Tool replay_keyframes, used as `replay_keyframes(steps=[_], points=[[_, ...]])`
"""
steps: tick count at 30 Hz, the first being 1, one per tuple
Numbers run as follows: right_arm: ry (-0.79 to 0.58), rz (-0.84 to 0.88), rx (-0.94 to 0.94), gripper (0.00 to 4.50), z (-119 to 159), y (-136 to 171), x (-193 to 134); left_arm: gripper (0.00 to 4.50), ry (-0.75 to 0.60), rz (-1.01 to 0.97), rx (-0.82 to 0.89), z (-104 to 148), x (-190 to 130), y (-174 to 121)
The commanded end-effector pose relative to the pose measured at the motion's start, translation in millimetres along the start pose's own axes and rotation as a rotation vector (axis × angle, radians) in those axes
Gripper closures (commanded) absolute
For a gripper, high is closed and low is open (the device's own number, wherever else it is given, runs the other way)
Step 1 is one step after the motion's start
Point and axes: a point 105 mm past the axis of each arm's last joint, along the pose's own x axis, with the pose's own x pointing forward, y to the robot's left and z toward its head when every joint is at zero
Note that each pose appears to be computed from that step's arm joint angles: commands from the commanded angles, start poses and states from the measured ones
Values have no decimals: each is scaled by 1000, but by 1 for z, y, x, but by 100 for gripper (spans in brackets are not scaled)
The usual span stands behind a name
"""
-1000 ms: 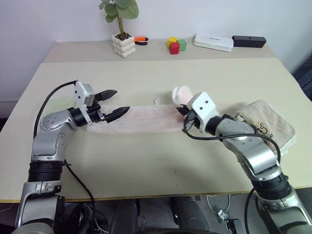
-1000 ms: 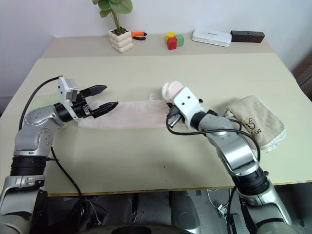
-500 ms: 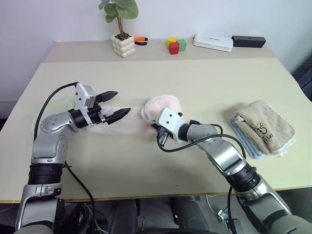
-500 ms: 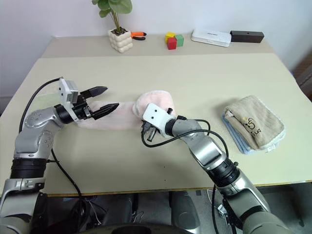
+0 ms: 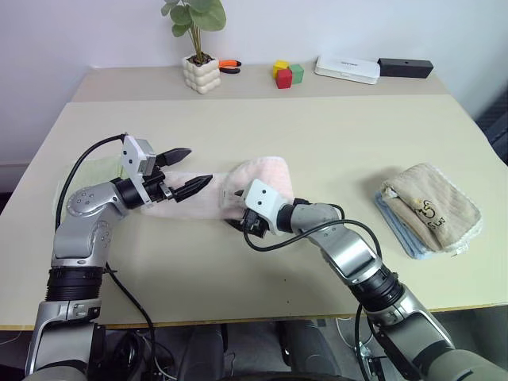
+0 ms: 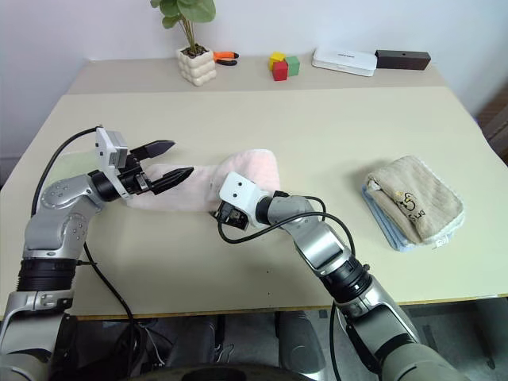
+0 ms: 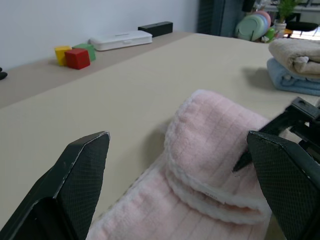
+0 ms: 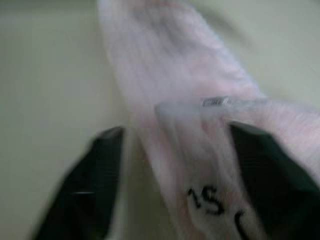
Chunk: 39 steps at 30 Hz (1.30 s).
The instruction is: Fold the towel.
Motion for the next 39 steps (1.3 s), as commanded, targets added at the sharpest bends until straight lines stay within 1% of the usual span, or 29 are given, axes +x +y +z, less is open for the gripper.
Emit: replay_keyframes(steps=[1, 3, 5, 7, 8, 9, 10, 11, 12, 15, 16, 18, 21, 22, 24, 25, 28, 31, 32, 34, 36, 38, 39], points=[[-240, 35, 78, 2, 52, -1, -15, 0, -38, 3, 31, 12, 0, 1], [-350, -9, 196, 2, 69, -22, -30, 0, -38, 1, 27, 12, 0, 1], [-397, -92, 278, 2, 72, -44, -40, 0, -38, -1, 25, 11, 1, 1], [-412, -176, 322, 53, 69, -63, -45, 0, -38, -3, 24, 11, 1, 1], [-405, -218, 333, 84, 65, -71, -46, 0, -39, -3, 24, 11, 2, 1], [-398, -245, 338, 126, 62, -76, -46, 0, -39, -3, 23, 11, 2, 1], [-389, -271, 332, 176, 58, -80, -46, 0, -41, -5, 20, 11, 3, 1], [-389, -294, 345, 237, 54, -84, -45, 0, -42, -6, 19, 11, 3, 1], [-382, -308, 346, 289, 49, -85, -42, 0, -41, -10, 15, 11, 3, -1], [-342, -324, 308, 442, 33, -81, -31, 0, -42, -8, 10, 11, 2, -2], [-334, -325, 299, 447, 30, -80, -29, 0, -43, -5, 9, 11, 2, -2], [-334, -319, 321, 447, 22, -75, -22, 0, -39, -3, 1, 10, -1, -4], [-239, -275, 202, 447, -1, -56, -7, 0, -31, 10, -17, 7, -6, -8], [-187, -273, 167, 447, -13, -50, -2, 0, -33, 26, -33, 7, -8, -8], [-98, -304, 105, 447, -35, -48, 2, 0, -38, 55, -71, 8, -14, -8], [-78, -317, 87, 447, -40, -49, 3, 0, -39, 65, -85, 8, -16, -8], [-59, -363, 89, 447, -46, -56, 3, 0, -61, 97, -238, 11, -23, -17], [-66, -348, 68, 447, -44, -57, 5, 0, -54, 159, -379, 6, -33, -27], [-76, -336, 81, 424, -43, -57, 5, 0, -45, 184, -412, 3, -36, -29], [-97, -328, 72, 364, -39, -59, 3, 0, -73, 236, -496, 4, -44, -32], [-144, -310, 114, 269, -30, -60, -2, 0, -101, 283, -564, 6, -51, -36], [-210, -259, 116, 171, -15, -59, -11, 0, -125, 339, -644, 6, -58, -38], [-237, -241, 104, 116, -8, -60, -17, 0, -128, 364, -651, 6, -61, -40]])
